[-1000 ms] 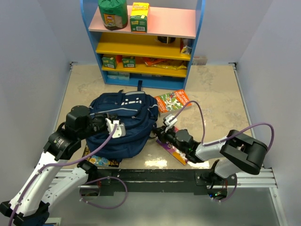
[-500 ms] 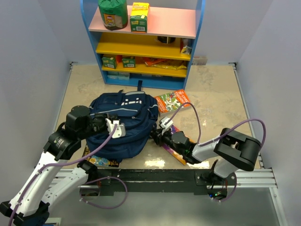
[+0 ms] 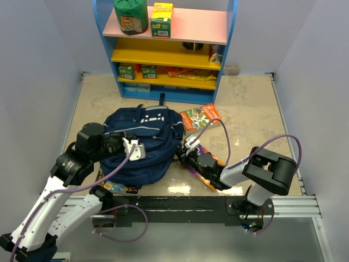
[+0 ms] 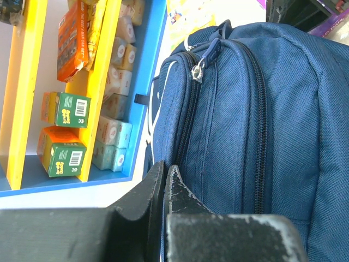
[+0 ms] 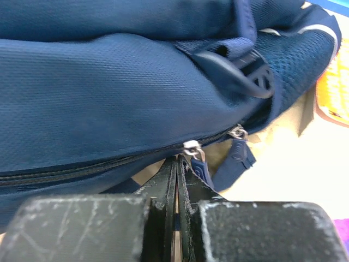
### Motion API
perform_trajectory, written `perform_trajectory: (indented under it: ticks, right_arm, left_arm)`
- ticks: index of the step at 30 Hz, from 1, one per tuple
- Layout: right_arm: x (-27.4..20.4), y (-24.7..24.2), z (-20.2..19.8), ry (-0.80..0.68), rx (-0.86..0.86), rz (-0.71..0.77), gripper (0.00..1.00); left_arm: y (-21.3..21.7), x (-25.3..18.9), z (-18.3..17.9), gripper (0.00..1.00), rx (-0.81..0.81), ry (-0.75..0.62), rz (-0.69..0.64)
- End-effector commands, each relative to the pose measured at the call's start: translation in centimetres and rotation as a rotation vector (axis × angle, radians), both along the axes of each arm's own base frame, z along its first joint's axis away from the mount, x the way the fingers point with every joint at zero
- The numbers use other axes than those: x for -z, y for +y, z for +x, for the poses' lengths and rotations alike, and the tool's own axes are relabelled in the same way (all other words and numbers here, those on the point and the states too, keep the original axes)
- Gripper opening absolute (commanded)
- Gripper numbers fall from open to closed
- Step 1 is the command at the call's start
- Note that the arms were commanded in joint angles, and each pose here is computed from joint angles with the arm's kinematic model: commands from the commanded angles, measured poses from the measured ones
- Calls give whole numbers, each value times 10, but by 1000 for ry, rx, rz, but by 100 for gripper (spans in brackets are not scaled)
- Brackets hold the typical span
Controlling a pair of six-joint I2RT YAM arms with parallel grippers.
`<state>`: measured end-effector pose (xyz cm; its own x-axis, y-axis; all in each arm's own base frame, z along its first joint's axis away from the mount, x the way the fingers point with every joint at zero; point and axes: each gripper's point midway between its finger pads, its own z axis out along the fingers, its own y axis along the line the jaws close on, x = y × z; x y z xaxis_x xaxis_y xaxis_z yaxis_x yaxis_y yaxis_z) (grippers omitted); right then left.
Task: Pack the student bag
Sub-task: Unzip the student bag at the center of the board.
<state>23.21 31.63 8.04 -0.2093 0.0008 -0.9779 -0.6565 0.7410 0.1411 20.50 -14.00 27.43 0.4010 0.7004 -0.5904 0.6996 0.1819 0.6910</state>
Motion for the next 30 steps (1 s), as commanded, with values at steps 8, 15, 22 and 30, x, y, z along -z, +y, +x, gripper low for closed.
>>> perform_trajectory:
  ticks: [8,15,22,30]
  right_arm:
    - [-31,3,-9,-66,2,51,0]
    - [-19,-18,-3,-6,116,24,10]
    - [-17,-9,-4,75,124,91,41]
    - [-19,5,-3,55,86,94,42]
  left_arm:
    - [-5,-51,7,0,7,-162,-98]
    - [-4,-54,9,0,-10,-160,-110]
    - [1,-70,12,0,-49,-181,-122]
    - [4,-74,9,0,-53,-198,-121]
